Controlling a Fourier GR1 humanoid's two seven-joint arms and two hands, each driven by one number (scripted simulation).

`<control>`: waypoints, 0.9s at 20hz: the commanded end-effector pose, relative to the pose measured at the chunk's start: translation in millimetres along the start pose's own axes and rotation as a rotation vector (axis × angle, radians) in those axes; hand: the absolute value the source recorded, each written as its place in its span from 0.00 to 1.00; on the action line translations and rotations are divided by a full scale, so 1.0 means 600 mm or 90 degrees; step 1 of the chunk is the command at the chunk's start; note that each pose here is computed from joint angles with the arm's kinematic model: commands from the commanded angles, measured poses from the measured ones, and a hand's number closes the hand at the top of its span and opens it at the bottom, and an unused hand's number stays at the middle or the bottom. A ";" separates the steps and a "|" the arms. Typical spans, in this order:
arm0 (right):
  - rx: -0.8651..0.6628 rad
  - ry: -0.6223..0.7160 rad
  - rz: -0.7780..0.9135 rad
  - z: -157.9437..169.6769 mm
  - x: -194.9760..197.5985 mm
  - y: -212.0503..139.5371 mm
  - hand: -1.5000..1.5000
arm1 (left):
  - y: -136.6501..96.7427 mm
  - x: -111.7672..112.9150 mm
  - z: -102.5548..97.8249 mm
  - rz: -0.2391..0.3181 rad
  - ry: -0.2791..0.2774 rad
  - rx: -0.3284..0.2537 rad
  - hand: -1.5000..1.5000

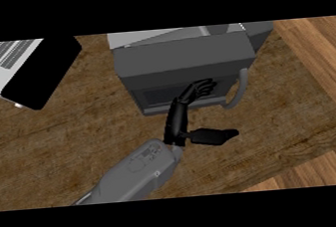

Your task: Pick up the milk, place it into the microwave and close the microwave

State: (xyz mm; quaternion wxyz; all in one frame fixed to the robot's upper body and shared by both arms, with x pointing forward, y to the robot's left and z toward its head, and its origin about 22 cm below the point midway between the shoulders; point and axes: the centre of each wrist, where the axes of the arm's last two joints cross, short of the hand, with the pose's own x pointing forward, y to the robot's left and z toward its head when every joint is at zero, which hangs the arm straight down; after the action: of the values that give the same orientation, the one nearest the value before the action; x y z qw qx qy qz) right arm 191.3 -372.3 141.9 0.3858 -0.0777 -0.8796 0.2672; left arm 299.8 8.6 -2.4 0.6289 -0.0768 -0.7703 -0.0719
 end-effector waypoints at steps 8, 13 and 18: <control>0.002 -0.029 0.063 -0.040 0.008 -0.029 1.00 | 0.014 0.034 -0.069 0.005 -0.022 0.089 0.00; 0.004 -0.029 0.061 -0.049 0.005 -0.032 1.00 | 0.013 0.038 -0.074 0.008 -0.030 0.096 0.00; 0.001 -0.029 0.065 -0.063 -0.001 -0.031 1.00 | 0.015 0.026 -0.067 0.006 -0.035 0.086 0.00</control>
State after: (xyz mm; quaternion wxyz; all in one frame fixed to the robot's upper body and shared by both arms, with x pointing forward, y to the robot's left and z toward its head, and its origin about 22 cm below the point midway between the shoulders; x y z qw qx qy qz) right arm 214.8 -374.3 170.5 0.3530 -0.1136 -0.8827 0.2885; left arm 317.6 5.8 11.2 0.6154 -0.0632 -0.7851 -0.0306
